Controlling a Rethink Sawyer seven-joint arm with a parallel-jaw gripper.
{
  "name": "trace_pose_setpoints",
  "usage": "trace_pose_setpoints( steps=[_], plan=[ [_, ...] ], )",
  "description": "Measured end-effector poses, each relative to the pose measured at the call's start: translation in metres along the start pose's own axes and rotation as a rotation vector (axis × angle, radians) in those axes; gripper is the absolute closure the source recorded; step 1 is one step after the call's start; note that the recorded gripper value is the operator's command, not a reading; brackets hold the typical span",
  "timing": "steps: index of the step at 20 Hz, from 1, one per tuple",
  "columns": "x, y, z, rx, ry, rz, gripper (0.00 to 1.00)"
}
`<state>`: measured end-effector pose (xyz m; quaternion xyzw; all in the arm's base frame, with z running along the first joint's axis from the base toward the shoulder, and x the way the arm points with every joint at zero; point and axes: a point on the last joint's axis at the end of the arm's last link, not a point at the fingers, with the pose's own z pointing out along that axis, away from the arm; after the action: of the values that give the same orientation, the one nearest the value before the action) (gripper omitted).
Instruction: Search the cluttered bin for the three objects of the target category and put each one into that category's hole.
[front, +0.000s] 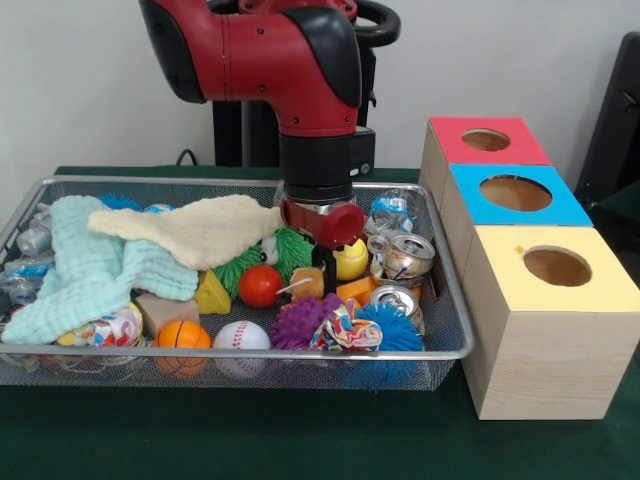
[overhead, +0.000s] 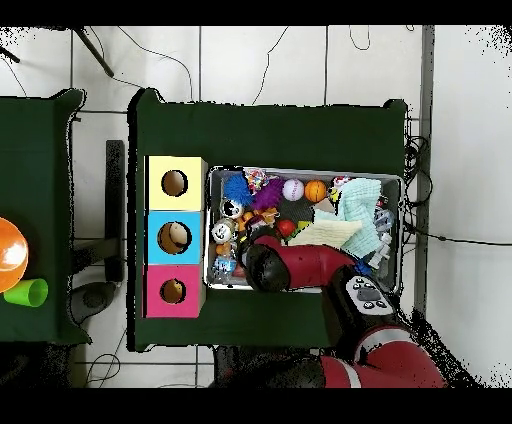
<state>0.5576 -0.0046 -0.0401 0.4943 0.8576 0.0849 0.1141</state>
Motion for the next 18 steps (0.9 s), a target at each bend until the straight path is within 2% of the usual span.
trace_pose_setpoints(
  steps=[4, 10, 18],
  plan=[
    [-0.006, 0.000, -0.004, 0.005, -0.004, 0.012, 1.00],
    [-0.023, -0.005, -0.018, 0.046, 0.000, 0.046, 1.00],
    [-0.028, 0.002, -0.029, 0.042, -0.012, 0.053, 1.00]
  ],
)
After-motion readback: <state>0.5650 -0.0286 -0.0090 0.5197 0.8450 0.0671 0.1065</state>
